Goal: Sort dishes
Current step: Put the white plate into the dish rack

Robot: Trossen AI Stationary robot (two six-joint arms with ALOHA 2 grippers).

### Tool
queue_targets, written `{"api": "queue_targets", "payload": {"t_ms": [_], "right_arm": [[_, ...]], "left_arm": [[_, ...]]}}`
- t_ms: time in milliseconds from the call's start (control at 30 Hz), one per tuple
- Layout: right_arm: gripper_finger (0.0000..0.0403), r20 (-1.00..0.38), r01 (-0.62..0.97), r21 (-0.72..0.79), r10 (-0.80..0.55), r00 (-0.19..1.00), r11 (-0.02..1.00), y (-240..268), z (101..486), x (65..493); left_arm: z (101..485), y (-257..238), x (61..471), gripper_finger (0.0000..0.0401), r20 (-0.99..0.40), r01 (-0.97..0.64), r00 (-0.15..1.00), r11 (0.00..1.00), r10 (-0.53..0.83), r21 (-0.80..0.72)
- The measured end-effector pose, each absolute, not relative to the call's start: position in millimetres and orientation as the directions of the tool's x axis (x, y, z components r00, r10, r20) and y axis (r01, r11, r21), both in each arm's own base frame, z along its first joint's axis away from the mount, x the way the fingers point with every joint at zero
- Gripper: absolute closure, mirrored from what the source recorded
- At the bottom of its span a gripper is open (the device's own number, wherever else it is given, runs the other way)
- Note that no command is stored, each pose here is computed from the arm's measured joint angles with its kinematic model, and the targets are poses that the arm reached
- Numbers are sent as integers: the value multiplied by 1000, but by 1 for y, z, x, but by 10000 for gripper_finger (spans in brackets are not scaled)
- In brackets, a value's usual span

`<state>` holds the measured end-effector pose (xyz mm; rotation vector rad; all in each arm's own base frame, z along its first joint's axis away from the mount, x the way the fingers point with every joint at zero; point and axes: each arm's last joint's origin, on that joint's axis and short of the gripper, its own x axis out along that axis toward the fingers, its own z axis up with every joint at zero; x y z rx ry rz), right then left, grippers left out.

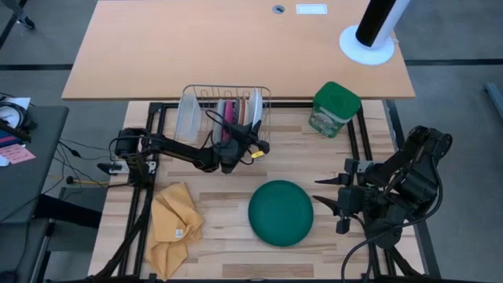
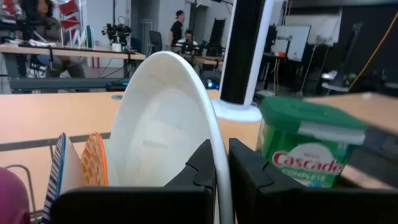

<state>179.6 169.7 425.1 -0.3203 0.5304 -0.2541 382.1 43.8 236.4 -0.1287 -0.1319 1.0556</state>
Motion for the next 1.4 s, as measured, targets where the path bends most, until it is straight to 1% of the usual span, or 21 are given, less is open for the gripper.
{"api": "queue_targets", "payload": {"t_ms": [300,800,967,1233,1400], "right_arm": [[223,-453,153,-363,-318,833,919,170,425,180],[223,-453,153,-362,-318,833,919,170,425,180],[223,-453,154,-362,-318,833,919,170,425,180],[223,-453,153,-362,-318,833,919,170,425,180],[223,-453,154,-362,-318,833,919,170,425,180]], "left_arm": [[223,37,383,389,-34,-863,502,498,864,-85],[221,37,382,381,-59,-864,500,493,864,-102],[220,37,382,368,-60,-865,500,495,864,-80],[218,38,382,332,-62,-879,477,475,877,-42],[218,35,382,323,-59,-879,477,477,877,-29]]}}
